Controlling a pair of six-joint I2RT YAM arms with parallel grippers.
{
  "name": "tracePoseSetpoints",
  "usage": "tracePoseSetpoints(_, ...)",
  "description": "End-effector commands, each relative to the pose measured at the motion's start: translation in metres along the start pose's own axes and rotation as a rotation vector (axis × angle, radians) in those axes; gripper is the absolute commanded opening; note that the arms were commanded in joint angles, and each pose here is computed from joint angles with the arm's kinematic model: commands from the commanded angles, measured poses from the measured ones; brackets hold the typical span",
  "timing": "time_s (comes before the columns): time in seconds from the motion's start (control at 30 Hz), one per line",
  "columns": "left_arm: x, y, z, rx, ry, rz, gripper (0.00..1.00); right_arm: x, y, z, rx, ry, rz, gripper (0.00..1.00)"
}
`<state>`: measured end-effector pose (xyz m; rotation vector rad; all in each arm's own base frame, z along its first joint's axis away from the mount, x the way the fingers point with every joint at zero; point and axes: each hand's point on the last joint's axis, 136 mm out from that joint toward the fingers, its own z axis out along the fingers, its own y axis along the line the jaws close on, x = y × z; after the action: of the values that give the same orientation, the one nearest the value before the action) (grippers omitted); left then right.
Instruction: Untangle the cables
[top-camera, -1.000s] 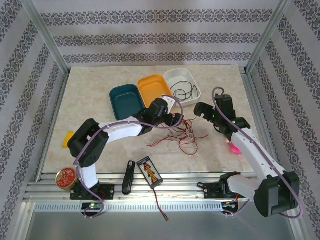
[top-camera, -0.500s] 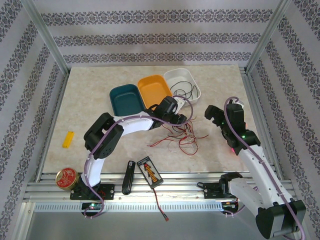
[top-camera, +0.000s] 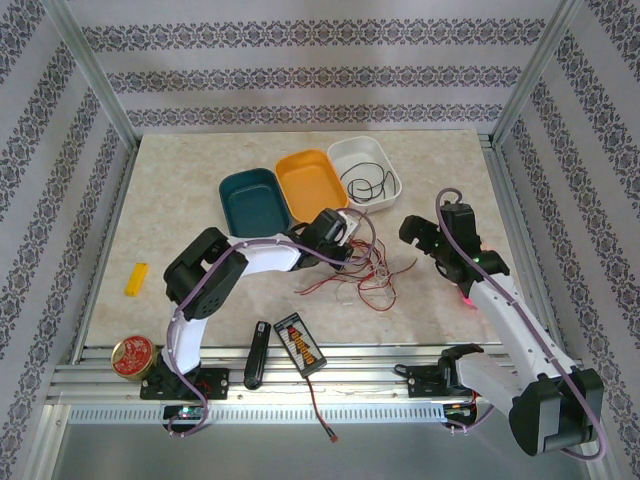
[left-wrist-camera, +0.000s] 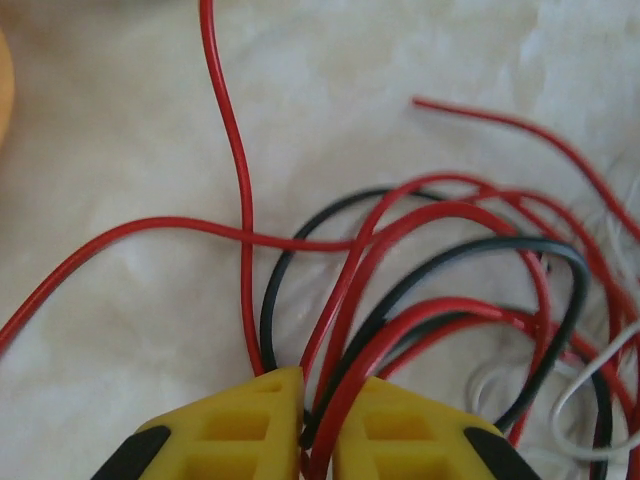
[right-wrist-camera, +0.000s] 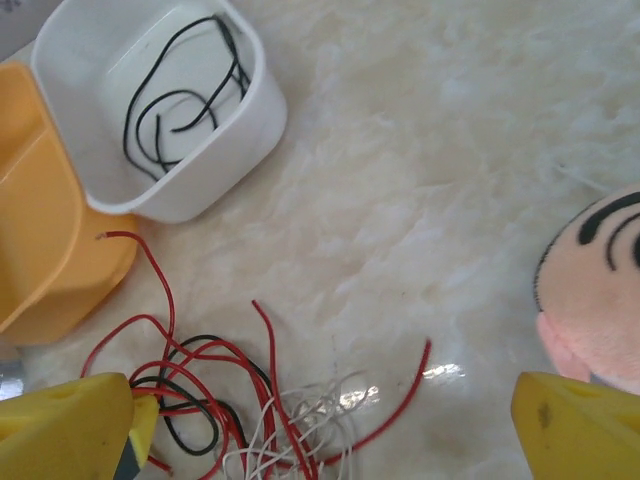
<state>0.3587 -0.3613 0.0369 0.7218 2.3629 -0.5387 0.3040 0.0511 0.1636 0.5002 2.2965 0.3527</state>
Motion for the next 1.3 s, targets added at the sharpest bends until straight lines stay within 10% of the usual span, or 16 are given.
tracePoseSetpoints(0.0,-0.016,-0.023,-0.023,0.073,-0.081,-0.054,0.10,0.006,0.020,-0.001,-0.118,0.032,-0.024,0.87)
tracePoseSetpoints(0.57,0.008,-0.029,-0.046,0.126,-0.106,-0.143,0.01,0.089,0.087,0.037,-0.310,0.340,-0.221,0.36)
tracePoseSetpoints(1.27,0.009,-0.033,-0.048,0.153,-0.114,-0.143,0.00,0.111,0.099,0.087,-0.384,0.468,-0.210,0.27)
